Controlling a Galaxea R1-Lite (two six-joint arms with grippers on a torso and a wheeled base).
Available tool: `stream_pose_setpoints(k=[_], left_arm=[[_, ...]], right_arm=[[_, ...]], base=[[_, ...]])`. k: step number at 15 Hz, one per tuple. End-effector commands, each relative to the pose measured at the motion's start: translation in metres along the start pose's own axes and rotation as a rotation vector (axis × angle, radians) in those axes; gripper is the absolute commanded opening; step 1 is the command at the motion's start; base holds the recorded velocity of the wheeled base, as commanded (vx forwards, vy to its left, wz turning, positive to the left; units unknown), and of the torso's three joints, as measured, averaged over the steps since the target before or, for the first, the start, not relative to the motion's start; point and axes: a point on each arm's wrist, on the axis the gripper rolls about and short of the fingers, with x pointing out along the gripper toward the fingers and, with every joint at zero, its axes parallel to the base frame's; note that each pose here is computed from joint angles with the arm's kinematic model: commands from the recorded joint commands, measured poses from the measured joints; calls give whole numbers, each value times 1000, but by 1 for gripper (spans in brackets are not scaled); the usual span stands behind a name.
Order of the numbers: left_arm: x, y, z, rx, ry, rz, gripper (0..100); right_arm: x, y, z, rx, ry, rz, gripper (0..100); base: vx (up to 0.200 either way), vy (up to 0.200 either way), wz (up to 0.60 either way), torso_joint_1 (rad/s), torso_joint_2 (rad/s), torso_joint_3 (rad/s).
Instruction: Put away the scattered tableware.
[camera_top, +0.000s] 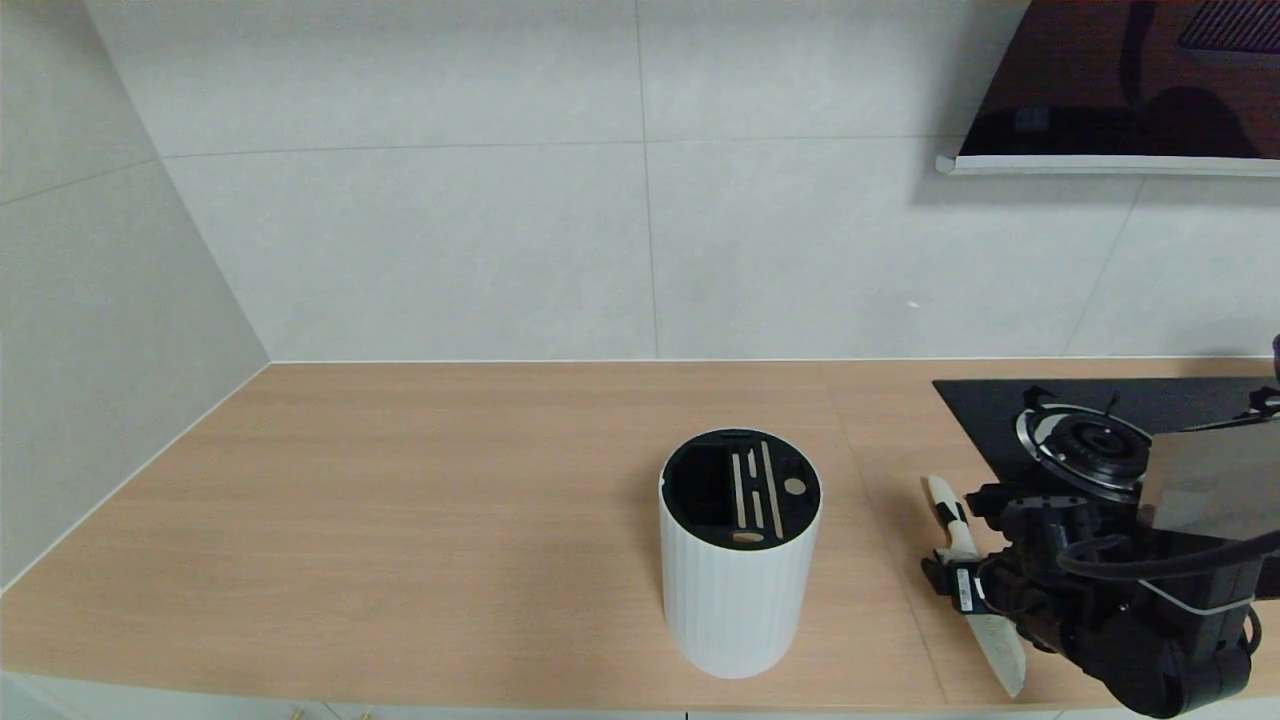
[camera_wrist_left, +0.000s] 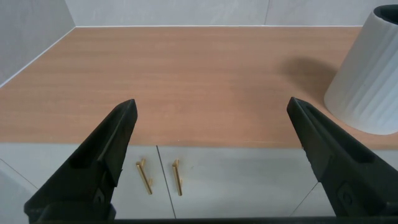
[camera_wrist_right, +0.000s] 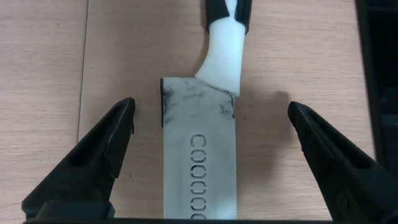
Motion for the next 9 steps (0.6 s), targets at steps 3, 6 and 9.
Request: stream_pose_setpoints(k=[3, 6, 9], left_arm=[[0, 0, 0, -1, 3, 0, 100], [0, 0, 0, -1, 1, 0, 100], [0, 0, 0, -1, 1, 0, 100]], right_arm=[[2, 1, -3, -3, 9, 0, 0], [1, 0, -3, -3, 9, 0, 0], [-1, 0, -1, -5, 6, 0, 0]], base=[[0, 0, 0, 0, 0, 0], [0, 0, 0, 0, 0, 0], [0, 0, 0, 0, 0, 0]])
